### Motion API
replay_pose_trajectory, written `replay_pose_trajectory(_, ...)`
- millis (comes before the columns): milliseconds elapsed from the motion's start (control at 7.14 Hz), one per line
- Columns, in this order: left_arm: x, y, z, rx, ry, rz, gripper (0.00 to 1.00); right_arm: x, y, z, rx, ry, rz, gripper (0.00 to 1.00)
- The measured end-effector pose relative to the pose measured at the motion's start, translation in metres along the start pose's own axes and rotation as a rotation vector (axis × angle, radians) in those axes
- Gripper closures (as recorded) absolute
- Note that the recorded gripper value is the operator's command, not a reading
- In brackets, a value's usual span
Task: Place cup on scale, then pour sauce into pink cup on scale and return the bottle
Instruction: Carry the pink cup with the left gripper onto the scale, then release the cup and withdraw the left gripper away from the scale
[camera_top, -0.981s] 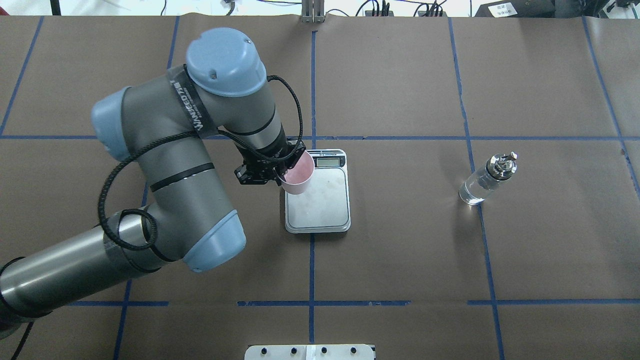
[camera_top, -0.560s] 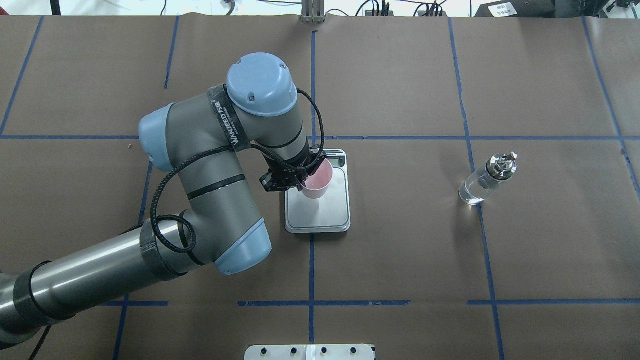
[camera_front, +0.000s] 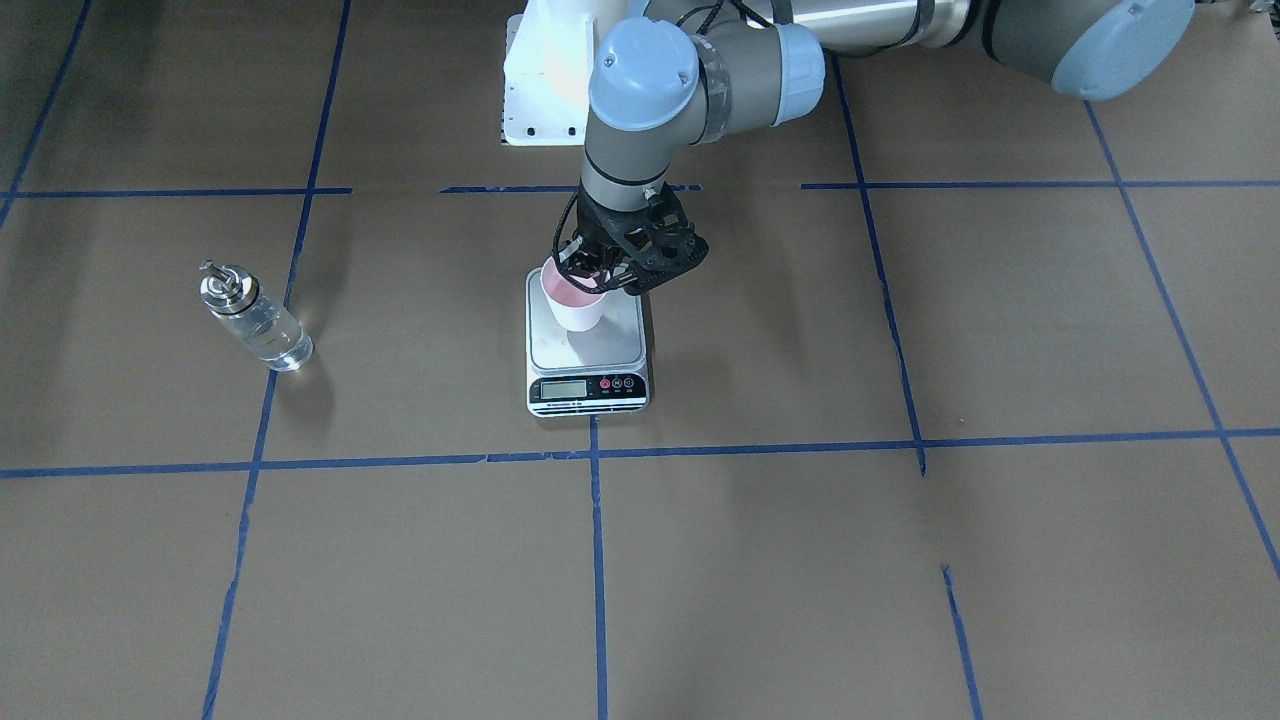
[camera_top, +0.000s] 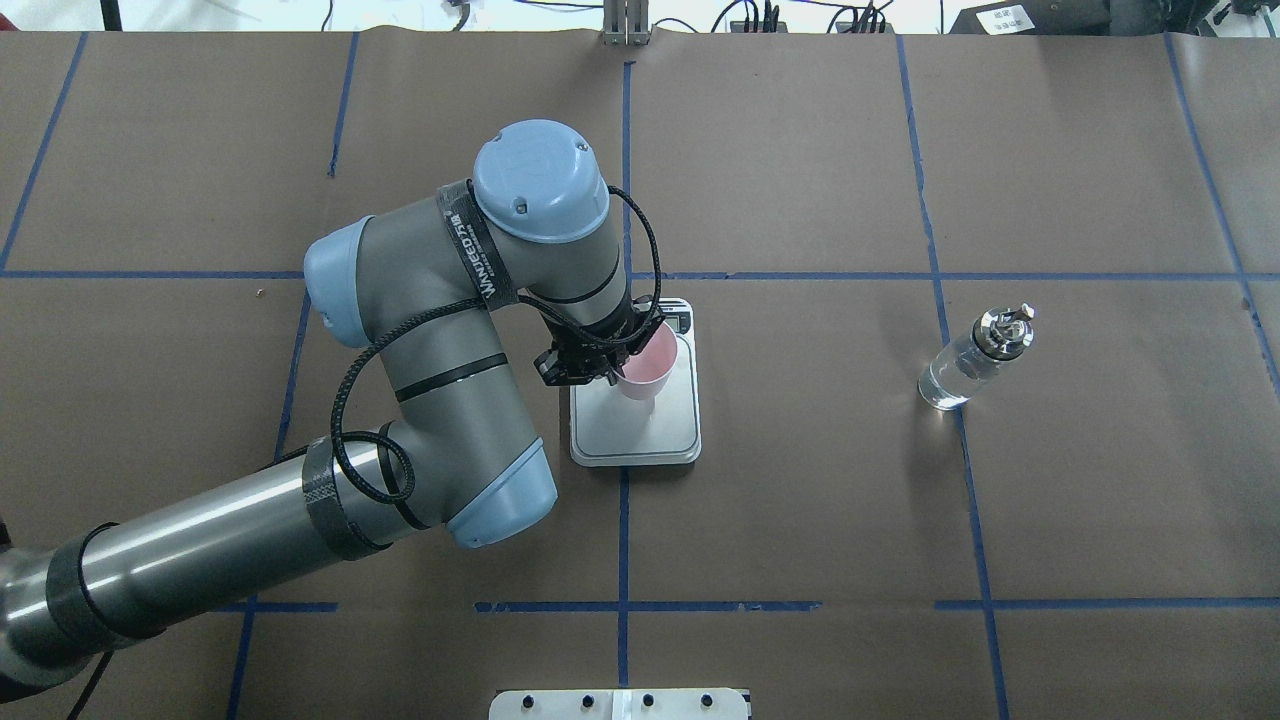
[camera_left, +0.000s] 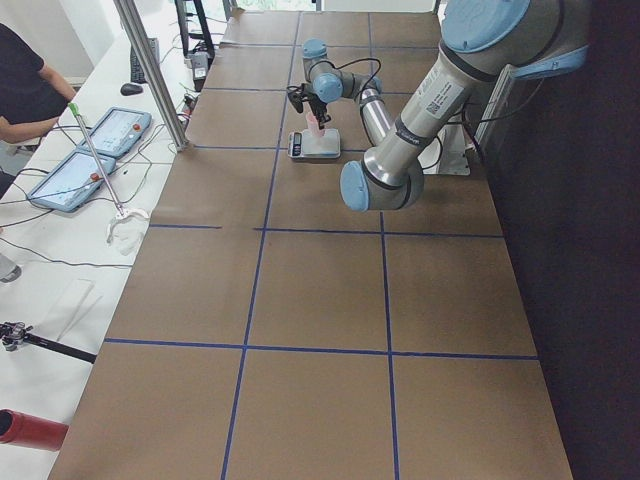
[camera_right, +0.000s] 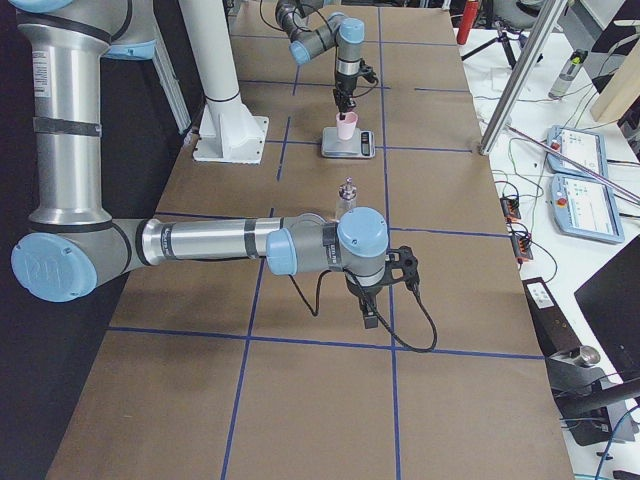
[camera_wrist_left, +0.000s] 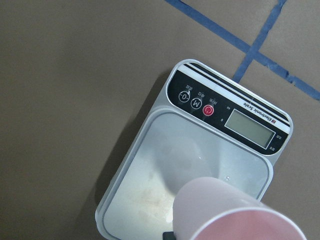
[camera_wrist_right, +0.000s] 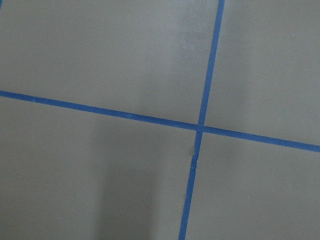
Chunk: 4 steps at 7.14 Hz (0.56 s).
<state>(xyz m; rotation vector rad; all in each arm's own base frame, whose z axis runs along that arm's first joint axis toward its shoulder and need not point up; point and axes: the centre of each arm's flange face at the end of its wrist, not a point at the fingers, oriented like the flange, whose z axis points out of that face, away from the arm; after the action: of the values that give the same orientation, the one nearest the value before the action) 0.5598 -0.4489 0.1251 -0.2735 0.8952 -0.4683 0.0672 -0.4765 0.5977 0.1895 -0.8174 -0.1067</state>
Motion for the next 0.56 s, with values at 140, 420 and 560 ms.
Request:
replay_pose_trajectory(140,0.0005,-0.0015,0.0034,0.000,0.001,0.004,1.00,0.0001,-0.0008,0.0000,0.000,0.000,0.000,0.00)
replay_pose_trajectory(420,0.0002,-0.0037,0.0073,0.003,-0.001,0.007,0.70,0.0005,-0.0021,0.0003,0.000,0.000,0.000,0.00)
replay_pose_trajectory(560,-0.0009,-0.0051,0.0088,0.005,-0.003,0.007,0.52,0.0005,-0.0022,0.0004,-0.001,0.000,0.001,0.00)
